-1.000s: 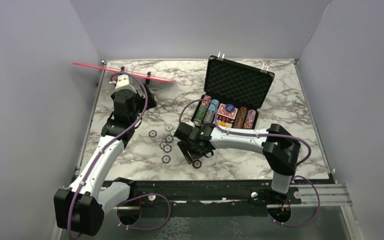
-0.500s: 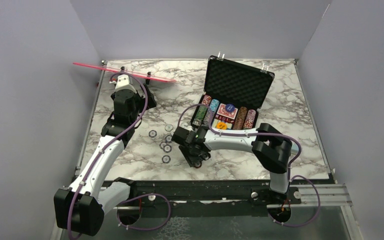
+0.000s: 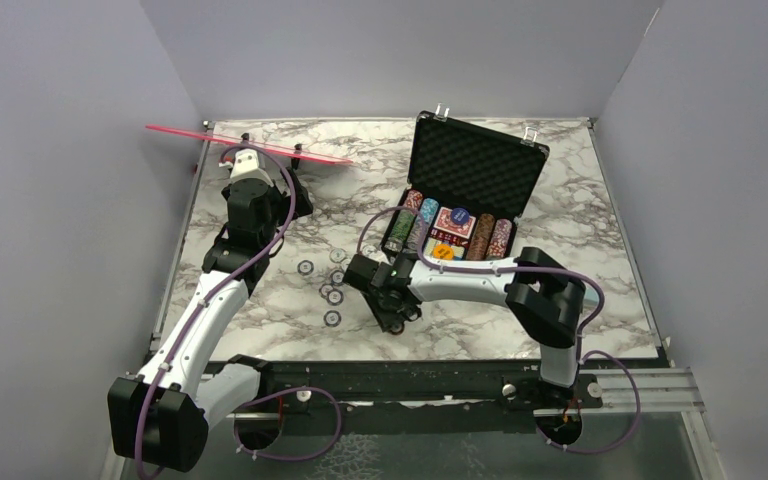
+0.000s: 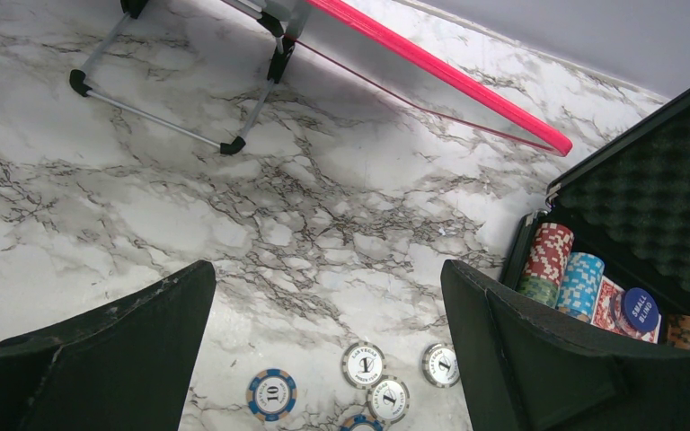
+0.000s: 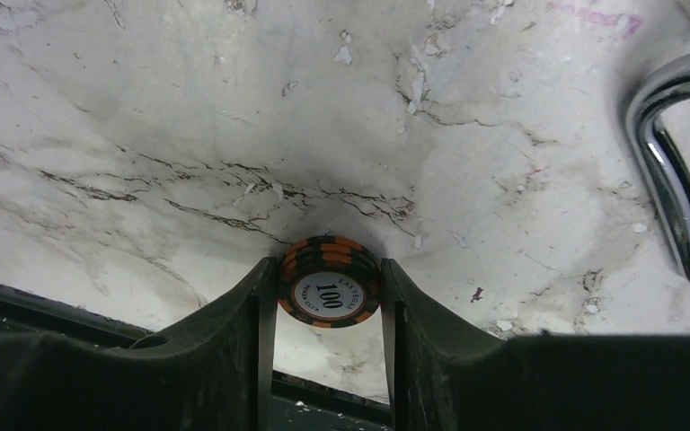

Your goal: Pack up texas hold em set

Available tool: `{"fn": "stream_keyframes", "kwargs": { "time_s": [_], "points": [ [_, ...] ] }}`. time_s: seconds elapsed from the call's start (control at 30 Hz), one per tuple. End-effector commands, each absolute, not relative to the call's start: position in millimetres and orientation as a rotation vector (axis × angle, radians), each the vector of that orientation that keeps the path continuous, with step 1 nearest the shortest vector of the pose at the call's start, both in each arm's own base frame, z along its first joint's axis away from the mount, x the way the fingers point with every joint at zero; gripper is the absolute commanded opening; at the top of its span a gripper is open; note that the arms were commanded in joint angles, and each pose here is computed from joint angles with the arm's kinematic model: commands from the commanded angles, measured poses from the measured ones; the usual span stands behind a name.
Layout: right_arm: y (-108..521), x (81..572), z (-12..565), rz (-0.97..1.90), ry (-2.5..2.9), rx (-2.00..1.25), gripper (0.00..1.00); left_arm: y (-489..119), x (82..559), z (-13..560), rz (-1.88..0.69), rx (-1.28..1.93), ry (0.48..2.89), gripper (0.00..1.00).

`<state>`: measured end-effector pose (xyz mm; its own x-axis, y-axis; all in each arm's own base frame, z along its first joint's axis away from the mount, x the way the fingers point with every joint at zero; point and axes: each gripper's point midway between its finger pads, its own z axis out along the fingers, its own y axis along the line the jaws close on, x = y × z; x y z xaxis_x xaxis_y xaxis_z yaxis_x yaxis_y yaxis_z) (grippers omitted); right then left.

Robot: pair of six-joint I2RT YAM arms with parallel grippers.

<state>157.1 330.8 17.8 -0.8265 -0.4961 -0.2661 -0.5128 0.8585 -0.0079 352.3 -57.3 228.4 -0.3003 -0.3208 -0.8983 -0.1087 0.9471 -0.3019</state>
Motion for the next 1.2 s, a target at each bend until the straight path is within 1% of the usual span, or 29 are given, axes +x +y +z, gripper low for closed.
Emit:
{"fn": "stream_keyframes", "kwargs": {
  "time_s": [0.0,0.17,0.3,0.37,0.53,0.63,0.77,0.87,1.07,1.1,1.17],
  "points": [
    [332.5,173.9,48.9,0.107,2.665,-0.656,0.26,-55.3,353.5,238.3,-0.216,-0.315,1.845,0.99],
    [335.8,186.1,87.7,0.187,2.572,-0.534,0.27,-61.4,355.0,236.7,-0.245,-0.293,1.853,0.99],
    [330.5,196.6,110.8,0.234,2.526,-0.427,0.28,-76.5,355.8,235.7,-0.318,-0.234,1.859,0.99],
    [326.1,202.8,122.2,0.273,2.508,-0.365,0.28,-91.4,354.8,236.4,-0.377,-0.172,1.863,0.99],
    [306.7,221.6,152.9,0.376,2.443,-0.197,0.29,-149.8,341.0,234.9,-0.668,0.024,1.915,0.96],
    [290.9,234.2,161.2,0.452,2.446,-0.106,0.29,-181.7,333.2,239.5,-0.734,0.097,1.928,0.95],
    [266.5,247.8,168.4,0.528,2.448,-0.013,0.3,-227.3,306.9,241.6,-0.852,0.201,1.935,0.95],
    [250.2,255.7,171.5,0.61,2.449,0.065,0.3,-258.4,281.4,233.1,-0.956,0.257,1.977,0.95],
    [245.0,259.1,184.2,0.787,2.426,0.164,0.3,-303.8,233.3,226.9,-1.142,0.295,1.981,0.95],
    [246.3,259.5,187.3,0.811,2.42,0.174,0.3,-311.0,224.8,227.4,-1.173,0.312,1.973,0.95],
    [248.8,258.2,193.8,0.861,2.407,0.193,0.3,-320.5,213.6,222.1,-1.191,0.332,1.971,0.88]
  ]
}}
